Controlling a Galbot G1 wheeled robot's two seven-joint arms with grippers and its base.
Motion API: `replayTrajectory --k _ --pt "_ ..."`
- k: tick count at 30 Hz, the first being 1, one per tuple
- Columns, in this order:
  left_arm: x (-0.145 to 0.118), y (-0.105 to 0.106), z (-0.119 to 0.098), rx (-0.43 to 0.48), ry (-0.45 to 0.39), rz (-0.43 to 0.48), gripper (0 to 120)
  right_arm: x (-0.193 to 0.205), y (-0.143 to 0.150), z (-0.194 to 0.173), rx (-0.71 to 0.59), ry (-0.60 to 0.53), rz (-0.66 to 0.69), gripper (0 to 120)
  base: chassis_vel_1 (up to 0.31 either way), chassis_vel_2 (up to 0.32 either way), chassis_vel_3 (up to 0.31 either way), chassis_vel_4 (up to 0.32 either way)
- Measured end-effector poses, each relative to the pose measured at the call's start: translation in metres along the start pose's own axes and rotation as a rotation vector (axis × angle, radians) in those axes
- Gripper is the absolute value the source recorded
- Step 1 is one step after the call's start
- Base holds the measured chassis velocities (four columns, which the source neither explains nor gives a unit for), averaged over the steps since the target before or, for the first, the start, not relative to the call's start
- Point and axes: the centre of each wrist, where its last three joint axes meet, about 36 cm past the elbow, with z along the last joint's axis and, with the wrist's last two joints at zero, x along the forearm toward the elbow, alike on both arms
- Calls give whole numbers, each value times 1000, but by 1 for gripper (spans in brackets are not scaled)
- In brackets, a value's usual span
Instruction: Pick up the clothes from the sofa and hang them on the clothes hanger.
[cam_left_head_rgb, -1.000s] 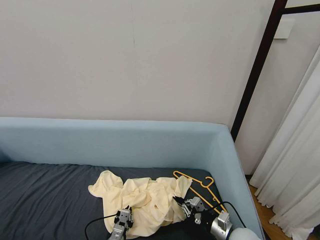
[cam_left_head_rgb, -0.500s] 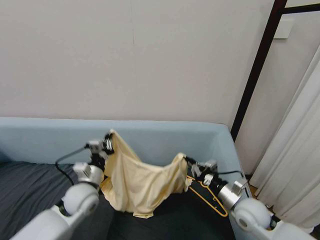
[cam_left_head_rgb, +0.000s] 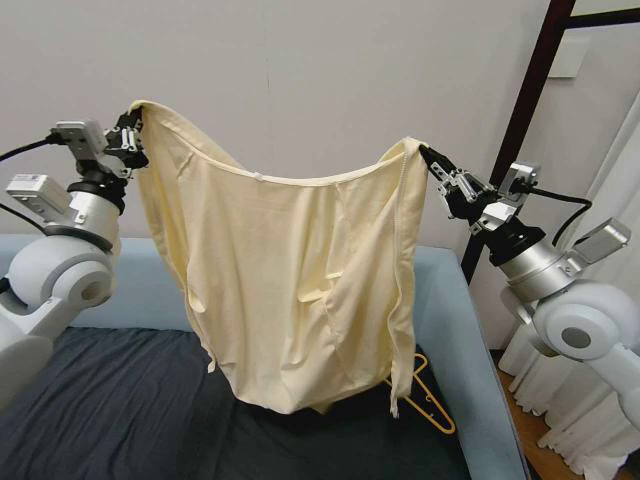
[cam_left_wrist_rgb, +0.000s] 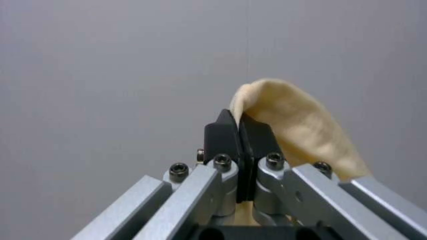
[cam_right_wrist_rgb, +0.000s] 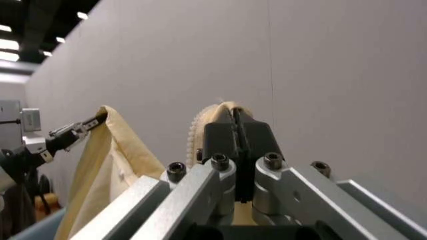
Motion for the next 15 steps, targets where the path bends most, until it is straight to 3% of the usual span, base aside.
replayTrajectory --k 1,2,5,7,8,10,13,15 --pt "18 -10 27 24 66 8 0 8 3 15 2 34 11 0 0 0 0 0" --pt "18 -10 27 24 66 8 0 8 3 15 2 34 11 0 0 0 0 0" --pt "85 -43 110 102 273 13 0 39 12 81 -34 163 69 0 0 0 0 0" --pt "122 -55 147 113 381 -6 0 56 19 113 -58 225 92 0 0 0 0 0" --pt "122 -55 147 113 381 -6 0 56 19 113 -58 225 92 0 0 0 0 0" --pt "163 -62 179 88 506 -30 0 71 28 141 -81 279 106 0 0 0 0 0" --pt "214 -66 209 -2 670 -51 0 82 42 167 -98 324 107 0 0 0 0 0" --pt "229 -66 218 -33 714 -55 0 84 46 173 -102 333 104 0 0 0 0 0"
